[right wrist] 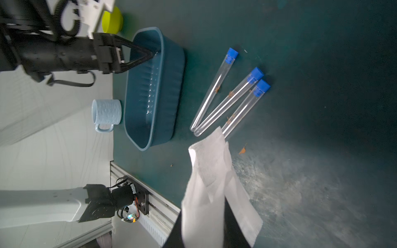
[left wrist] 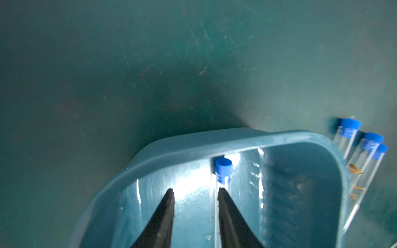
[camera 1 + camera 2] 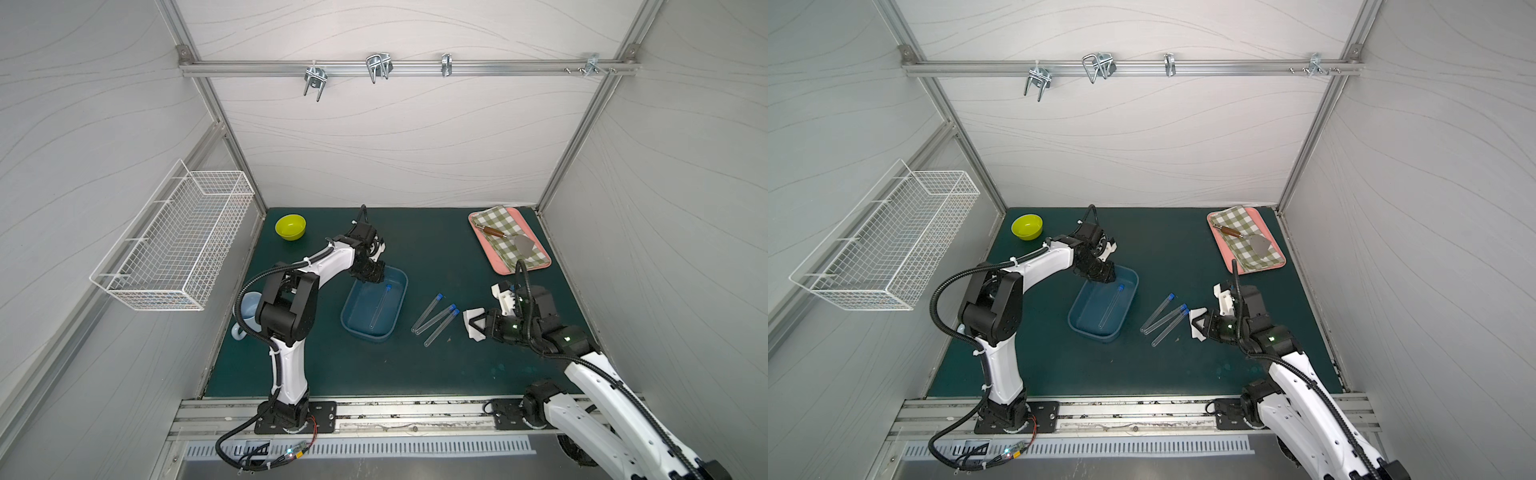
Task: Wipe the exteriors of test tubes
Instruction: Place the test tube in the storage box.
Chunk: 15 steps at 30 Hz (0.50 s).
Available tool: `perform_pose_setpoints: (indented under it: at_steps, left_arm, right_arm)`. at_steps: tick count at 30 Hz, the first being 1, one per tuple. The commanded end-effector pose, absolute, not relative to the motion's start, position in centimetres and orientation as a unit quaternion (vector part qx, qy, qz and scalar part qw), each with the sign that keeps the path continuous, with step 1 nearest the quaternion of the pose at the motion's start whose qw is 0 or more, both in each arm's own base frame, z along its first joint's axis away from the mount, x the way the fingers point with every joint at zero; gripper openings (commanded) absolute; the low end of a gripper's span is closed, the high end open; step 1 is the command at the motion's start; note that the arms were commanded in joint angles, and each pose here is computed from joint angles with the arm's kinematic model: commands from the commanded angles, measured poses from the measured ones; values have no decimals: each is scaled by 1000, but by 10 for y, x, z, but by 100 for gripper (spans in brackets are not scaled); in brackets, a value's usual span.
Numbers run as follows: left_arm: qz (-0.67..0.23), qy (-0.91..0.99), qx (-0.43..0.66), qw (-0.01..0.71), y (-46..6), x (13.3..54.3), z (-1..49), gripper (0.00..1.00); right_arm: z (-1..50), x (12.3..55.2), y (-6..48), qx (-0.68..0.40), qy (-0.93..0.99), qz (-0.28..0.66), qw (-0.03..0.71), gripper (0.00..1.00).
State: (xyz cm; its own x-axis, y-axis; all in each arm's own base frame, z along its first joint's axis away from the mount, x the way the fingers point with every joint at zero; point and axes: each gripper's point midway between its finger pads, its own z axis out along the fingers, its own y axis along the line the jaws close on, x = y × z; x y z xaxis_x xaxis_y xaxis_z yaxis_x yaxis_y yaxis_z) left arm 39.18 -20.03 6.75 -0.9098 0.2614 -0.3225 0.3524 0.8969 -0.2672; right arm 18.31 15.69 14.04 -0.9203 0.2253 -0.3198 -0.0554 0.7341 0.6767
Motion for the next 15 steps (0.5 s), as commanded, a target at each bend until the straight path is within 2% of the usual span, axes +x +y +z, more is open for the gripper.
perform_pose_setpoints:
  at_steps: [1, 7, 11, 15]
  left_arm:
    - [-191, 944, 165, 214, -209, 405, 128, 37]
    - [-230, 926, 162, 252, -210, 383, 171, 38]
    - [-247, 921, 156, 258, -207, 363, 181, 38]
    - [-265, 918, 148, 256, -205, 343, 181, 39]
  right_arm:
    - [124, 188, 151, 80, 916, 349, 182, 20]
    - [115, 214, 158, 102, 897, 387, 187, 20]
    - [98, 232, 148, 140, 889, 400, 171, 20]
    - [73, 236, 119, 188, 901, 360, 152, 24]
